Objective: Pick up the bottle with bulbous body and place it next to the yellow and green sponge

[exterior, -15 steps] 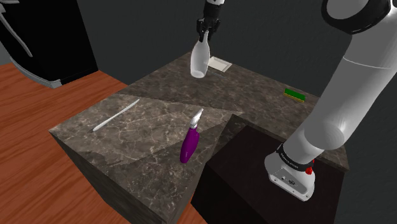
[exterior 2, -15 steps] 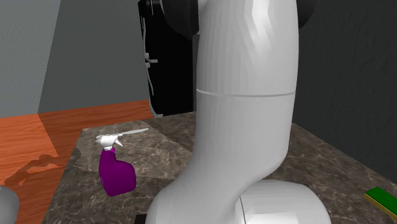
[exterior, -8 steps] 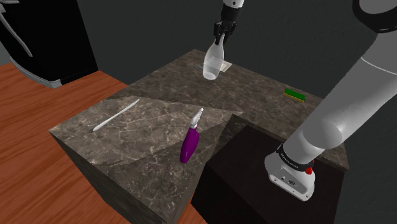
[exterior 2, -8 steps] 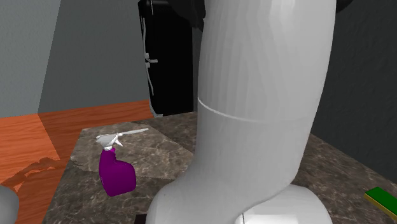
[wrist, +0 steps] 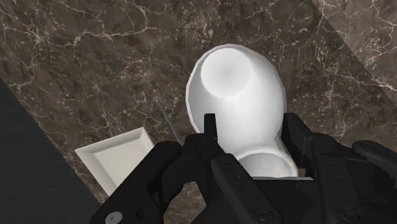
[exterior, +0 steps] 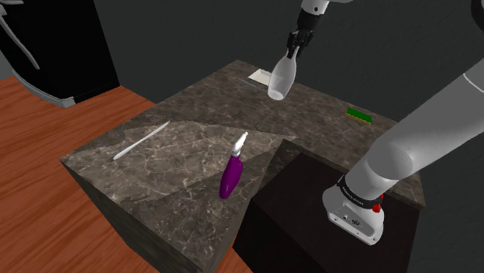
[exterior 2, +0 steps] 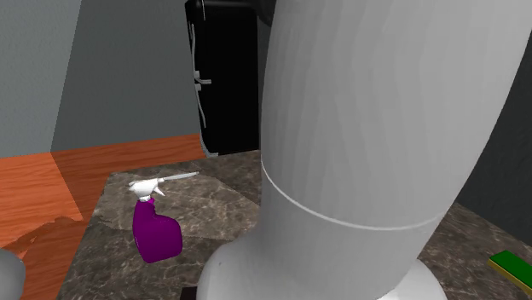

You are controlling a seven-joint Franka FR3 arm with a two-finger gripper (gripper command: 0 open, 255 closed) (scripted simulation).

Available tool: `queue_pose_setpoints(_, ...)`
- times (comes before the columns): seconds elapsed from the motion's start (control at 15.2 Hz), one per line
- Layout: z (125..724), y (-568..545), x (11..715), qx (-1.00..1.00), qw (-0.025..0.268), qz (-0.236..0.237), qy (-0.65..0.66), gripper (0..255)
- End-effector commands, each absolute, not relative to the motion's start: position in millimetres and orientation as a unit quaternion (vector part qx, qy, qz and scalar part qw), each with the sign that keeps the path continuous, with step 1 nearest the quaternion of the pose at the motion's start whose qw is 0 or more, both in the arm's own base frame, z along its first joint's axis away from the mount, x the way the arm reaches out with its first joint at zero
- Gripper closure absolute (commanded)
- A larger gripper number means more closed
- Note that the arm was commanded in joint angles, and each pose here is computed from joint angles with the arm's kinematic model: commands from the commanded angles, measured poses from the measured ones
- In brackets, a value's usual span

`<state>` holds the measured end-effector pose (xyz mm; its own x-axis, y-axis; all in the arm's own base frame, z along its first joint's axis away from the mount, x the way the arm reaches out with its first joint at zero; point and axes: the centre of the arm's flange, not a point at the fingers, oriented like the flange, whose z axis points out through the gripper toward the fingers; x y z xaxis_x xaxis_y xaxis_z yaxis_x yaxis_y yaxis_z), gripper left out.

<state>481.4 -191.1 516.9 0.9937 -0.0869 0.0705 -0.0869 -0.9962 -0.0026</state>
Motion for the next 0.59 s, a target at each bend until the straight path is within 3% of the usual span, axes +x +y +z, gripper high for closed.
queue_pose_setpoints(0.0,515.3,-207.2,458.6,0.998,0.000,0.036,-0.043,255)
queue_pose_setpoints(0.53,515.4,-273.7,376.6,0.998,0.000,0.036,-0.043,255)
